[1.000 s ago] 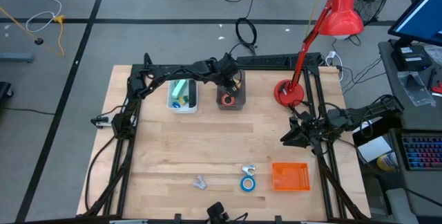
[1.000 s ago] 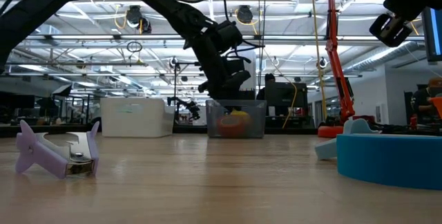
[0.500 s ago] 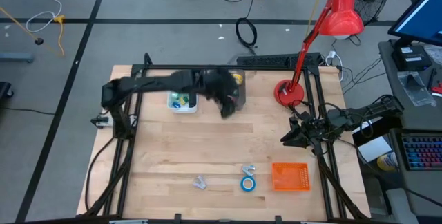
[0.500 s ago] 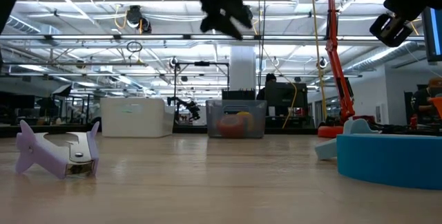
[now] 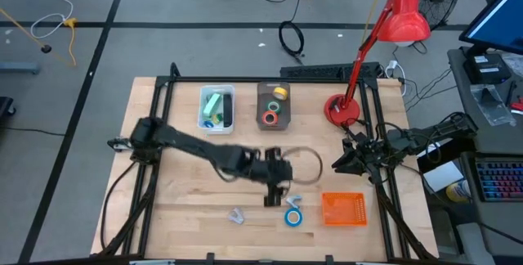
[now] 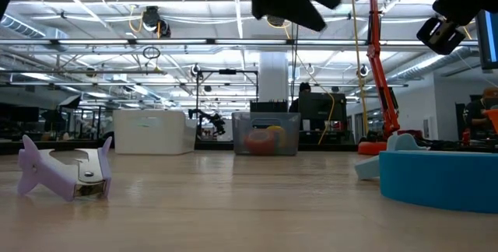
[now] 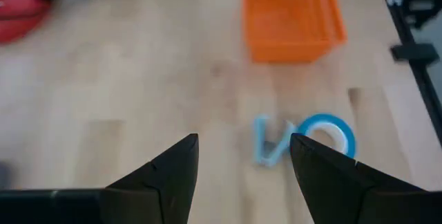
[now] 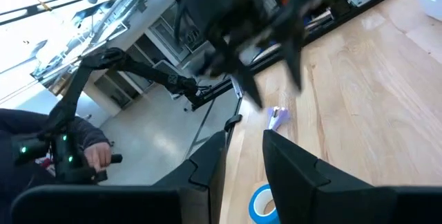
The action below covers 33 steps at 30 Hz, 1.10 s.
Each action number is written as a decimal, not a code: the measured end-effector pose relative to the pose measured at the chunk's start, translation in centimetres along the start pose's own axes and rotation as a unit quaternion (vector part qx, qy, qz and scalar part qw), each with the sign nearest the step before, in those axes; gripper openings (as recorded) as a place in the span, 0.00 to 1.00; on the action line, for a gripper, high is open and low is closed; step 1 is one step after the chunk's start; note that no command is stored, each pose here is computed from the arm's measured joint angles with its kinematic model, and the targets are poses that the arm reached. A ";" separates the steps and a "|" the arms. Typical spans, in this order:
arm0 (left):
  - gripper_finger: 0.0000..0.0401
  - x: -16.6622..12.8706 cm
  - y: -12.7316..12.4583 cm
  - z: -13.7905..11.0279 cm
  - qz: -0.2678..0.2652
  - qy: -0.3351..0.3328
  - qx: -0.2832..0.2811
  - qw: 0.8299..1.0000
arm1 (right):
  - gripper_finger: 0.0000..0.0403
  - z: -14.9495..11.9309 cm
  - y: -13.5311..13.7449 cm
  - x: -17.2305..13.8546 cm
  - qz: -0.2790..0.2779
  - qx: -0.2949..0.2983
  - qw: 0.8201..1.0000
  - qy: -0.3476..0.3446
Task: Pick and place Stapler, Stapler remover, tape
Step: Put the blue tape into the black bin
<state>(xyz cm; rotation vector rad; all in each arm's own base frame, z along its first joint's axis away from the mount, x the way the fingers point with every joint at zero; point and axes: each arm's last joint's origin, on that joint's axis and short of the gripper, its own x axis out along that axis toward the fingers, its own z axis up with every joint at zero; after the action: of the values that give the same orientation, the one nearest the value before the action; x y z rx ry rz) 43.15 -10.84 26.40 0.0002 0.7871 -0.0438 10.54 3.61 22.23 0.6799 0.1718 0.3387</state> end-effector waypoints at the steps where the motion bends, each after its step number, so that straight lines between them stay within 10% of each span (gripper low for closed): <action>1: 0.58 0.7 -0.8 -0.4 -0.005 0.005 0.007 1.000 | 0.22 0.0 0.0 0.0 -0.001 0.000 1.000 0.000; 17: 0.58 6.4 -8.1 -4.4 -0.064 0.008 0.105 0.992 | 0.22 -0.1 -0.1 0.1 -0.007 -0.004 1.000 0.008; 33: 0.58 8.6 -8.7 -5.3 -0.089 -0.013 0.156 0.984 | 0.22 -0.4 -0.3 0.3 -0.019 -0.002 1.000 0.021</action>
<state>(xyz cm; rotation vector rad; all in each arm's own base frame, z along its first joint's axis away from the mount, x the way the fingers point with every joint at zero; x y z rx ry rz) 45.17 -19.83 16.69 0.2260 0.7468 -0.3369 10.84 3.70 21.70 0.6656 0.2237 0.3176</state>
